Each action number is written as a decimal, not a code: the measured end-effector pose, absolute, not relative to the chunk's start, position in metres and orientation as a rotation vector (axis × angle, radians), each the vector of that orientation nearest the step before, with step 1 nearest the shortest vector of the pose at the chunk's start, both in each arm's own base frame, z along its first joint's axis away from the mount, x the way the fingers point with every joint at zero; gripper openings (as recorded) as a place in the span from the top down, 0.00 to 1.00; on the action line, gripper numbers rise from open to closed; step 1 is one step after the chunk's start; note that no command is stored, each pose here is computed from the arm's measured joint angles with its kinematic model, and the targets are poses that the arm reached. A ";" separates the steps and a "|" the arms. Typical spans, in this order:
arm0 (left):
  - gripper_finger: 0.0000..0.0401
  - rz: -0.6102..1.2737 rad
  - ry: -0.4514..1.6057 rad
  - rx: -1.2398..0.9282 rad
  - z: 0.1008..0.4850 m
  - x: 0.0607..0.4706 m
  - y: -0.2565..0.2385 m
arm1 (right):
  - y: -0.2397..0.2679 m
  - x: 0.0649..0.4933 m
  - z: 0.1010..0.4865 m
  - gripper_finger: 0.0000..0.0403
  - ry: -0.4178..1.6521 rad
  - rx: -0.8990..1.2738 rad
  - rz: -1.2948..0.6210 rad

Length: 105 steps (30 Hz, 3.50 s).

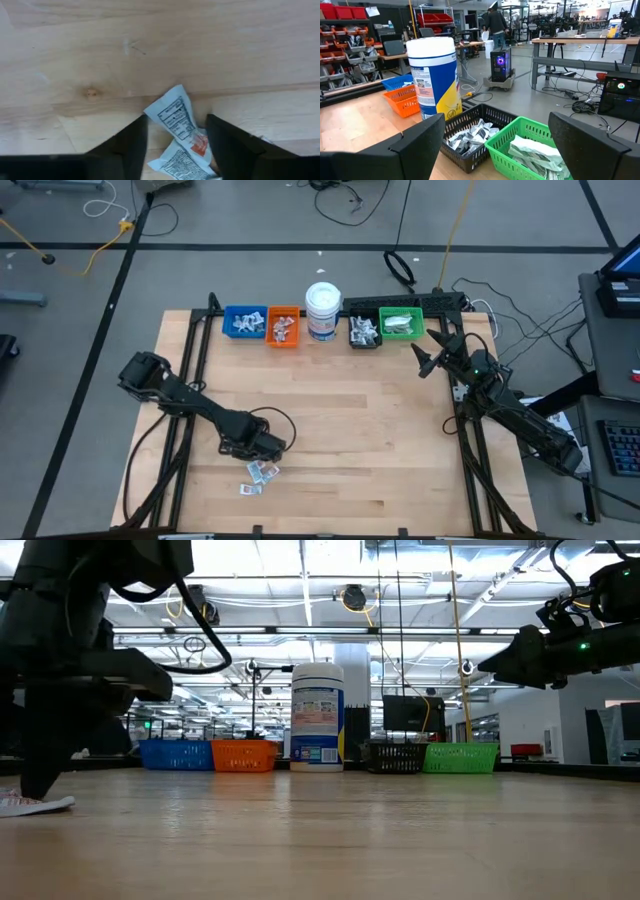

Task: Pick & Place First Aid Supplies
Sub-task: Put the ointment pack into the orange bin

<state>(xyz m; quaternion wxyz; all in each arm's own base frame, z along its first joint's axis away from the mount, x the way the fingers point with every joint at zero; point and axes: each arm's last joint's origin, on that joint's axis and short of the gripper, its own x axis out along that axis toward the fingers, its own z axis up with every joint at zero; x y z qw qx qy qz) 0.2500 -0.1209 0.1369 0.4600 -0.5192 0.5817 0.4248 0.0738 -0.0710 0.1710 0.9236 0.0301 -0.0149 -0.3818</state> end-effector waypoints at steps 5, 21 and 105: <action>0.74 1.006 1.451 -1.237 0.136 0.250 -0.120 | -0.071 0.074 0.171 0.13 -0.030 0.062 -0.784; 0.98 0.962 1.413 -1.197 0.180 0.237 -0.076 | -0.071 0.074 0.171 0.13 -0.030 0.062 -0.784; 0.39 0.878 1.298 -0.959 0.251 0.291 0.190 | -0.071 0.074 0.171 0.13 -0.030 0.062 -0.784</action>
